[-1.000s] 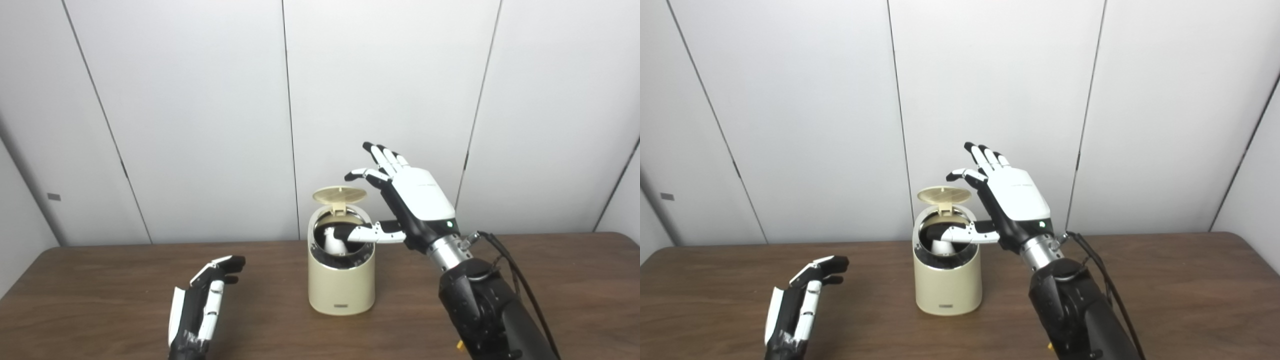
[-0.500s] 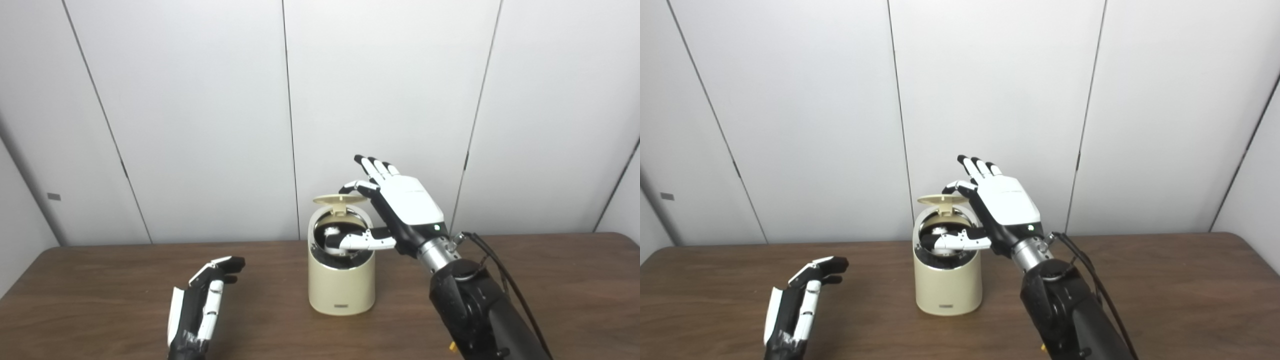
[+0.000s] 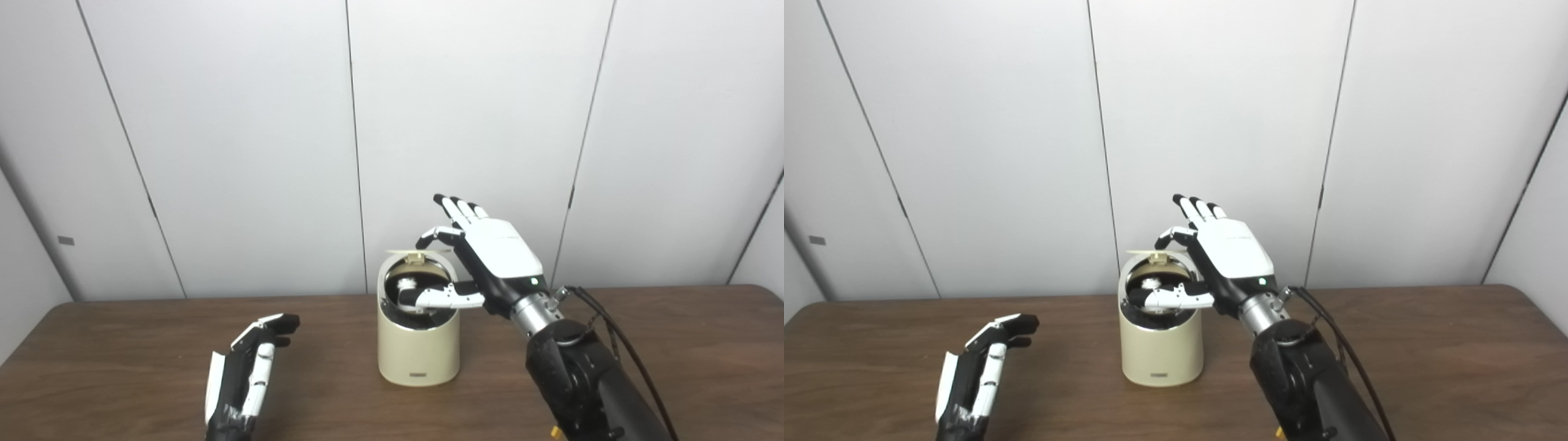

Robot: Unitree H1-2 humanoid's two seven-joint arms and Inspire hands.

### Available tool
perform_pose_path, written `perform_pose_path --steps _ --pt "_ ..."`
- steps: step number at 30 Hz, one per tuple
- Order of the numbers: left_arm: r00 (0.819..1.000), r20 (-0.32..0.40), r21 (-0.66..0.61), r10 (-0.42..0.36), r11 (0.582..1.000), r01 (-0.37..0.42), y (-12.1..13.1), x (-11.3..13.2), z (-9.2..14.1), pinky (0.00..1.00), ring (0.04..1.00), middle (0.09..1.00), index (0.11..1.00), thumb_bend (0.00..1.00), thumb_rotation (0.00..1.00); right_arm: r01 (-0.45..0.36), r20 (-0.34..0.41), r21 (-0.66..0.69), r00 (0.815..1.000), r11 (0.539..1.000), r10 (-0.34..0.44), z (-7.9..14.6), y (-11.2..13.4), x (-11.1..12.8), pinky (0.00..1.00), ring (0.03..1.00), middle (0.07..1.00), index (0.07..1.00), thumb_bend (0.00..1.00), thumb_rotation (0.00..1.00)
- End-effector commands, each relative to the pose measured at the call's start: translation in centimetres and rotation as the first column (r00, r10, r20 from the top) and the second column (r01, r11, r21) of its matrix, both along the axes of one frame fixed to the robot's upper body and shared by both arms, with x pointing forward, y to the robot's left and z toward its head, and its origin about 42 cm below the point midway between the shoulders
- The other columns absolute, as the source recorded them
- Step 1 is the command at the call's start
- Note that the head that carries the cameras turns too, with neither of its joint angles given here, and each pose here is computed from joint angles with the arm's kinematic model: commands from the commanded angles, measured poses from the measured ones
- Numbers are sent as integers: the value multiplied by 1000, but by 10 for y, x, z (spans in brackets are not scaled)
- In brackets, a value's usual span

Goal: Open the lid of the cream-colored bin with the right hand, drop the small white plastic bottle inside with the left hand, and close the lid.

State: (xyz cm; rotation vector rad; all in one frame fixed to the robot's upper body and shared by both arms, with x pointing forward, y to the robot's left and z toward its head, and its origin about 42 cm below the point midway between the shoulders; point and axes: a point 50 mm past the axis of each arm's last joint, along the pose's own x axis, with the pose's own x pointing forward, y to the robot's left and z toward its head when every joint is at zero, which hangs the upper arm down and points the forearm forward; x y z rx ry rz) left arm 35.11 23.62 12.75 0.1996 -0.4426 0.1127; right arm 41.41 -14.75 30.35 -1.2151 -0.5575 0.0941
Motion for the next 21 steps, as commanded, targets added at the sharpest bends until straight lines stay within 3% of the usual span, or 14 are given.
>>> perform_pose_path --steps 1,13,18,21 --pt "999 -40 4 8 1000 -8 -1 -12 -19 672 714 696 671 367 951 -15 79 14 997 1000 14 19 2 -4 1000 1000 1000 658 929 1000" --pt "1000 -3 5 4 1000 -4 -3 -26 -12 659 706 691 669 366 968 -12 1 9 1000 1000 12 3 -1 -18 1000 1000 1000 664 938 1000" --pt "1000 17 -26 -9 1000 9 -6 -35 -6 661 698 687 662 394 923 -11 -36 8 999 1000 11 -7 -3 -21 1000 1000 1000 676 926 1000" --pt "1000 30 0 -8 1000 8 -6 -38 -3 653 701 689 666 350 973 -4 -71 6 997 1000 5 -14 -3 -21 1000 1000 1000 689 940 1000"
